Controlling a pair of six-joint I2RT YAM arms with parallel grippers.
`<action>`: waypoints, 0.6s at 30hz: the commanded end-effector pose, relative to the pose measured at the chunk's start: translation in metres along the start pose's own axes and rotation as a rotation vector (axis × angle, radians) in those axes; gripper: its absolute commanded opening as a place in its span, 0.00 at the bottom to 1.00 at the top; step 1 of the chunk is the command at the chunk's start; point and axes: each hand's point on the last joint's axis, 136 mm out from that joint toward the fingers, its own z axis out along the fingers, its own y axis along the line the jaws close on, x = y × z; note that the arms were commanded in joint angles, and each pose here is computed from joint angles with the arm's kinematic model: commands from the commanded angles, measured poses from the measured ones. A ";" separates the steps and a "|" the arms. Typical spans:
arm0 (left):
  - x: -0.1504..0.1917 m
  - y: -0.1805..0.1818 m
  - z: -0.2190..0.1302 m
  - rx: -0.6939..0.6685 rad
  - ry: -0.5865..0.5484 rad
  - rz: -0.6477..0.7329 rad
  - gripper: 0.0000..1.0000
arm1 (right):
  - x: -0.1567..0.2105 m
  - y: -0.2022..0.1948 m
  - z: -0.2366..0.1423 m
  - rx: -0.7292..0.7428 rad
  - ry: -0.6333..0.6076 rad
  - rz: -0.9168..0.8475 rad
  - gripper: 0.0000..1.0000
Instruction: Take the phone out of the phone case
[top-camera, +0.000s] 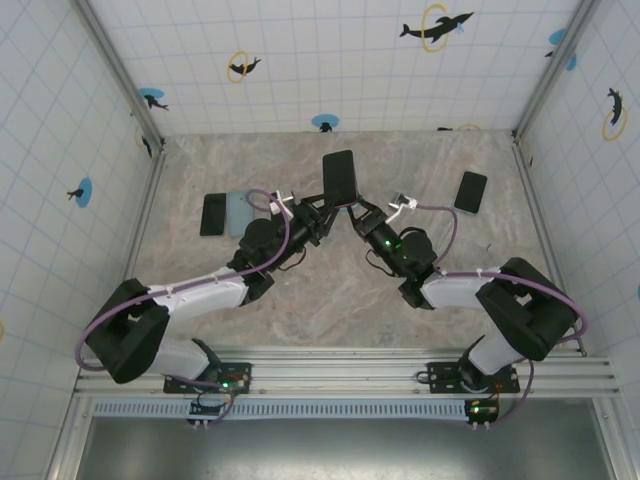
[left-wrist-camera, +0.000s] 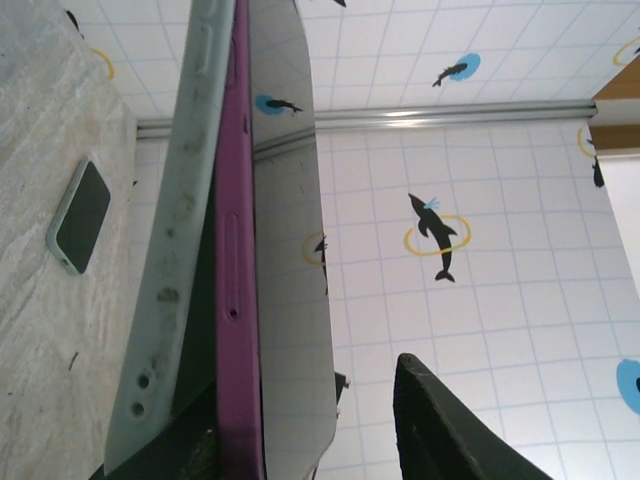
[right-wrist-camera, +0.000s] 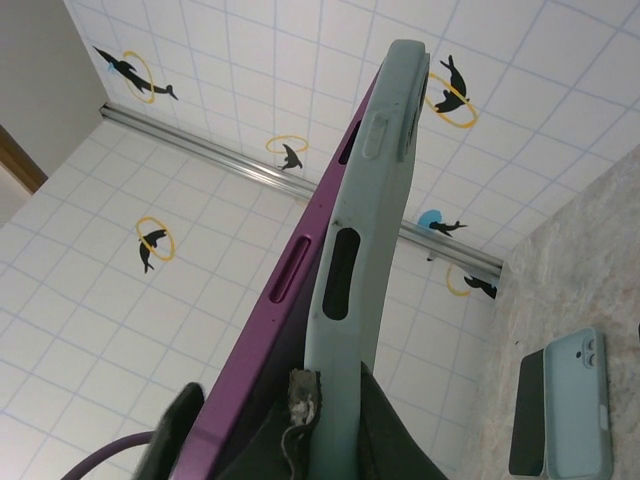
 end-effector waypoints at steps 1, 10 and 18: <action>-0.010 -0.019 0.008 0.070 -0.038 -0.002 0.33 | -0.008 0.036 -0.004 -0.143 -0.046 0.023 0.00; -0.008 -0.029 0.007 0.086 -0.024 0.013 0.11 | -0.009 0.019 -0.004 -0.065 -0.063 0.007 0.00; 0.000 -0.038 0.008 0.102 0.000 0.018 0.06 | -0.023 -0.020 -0.004 0.136 -0.122 -0.048 0.00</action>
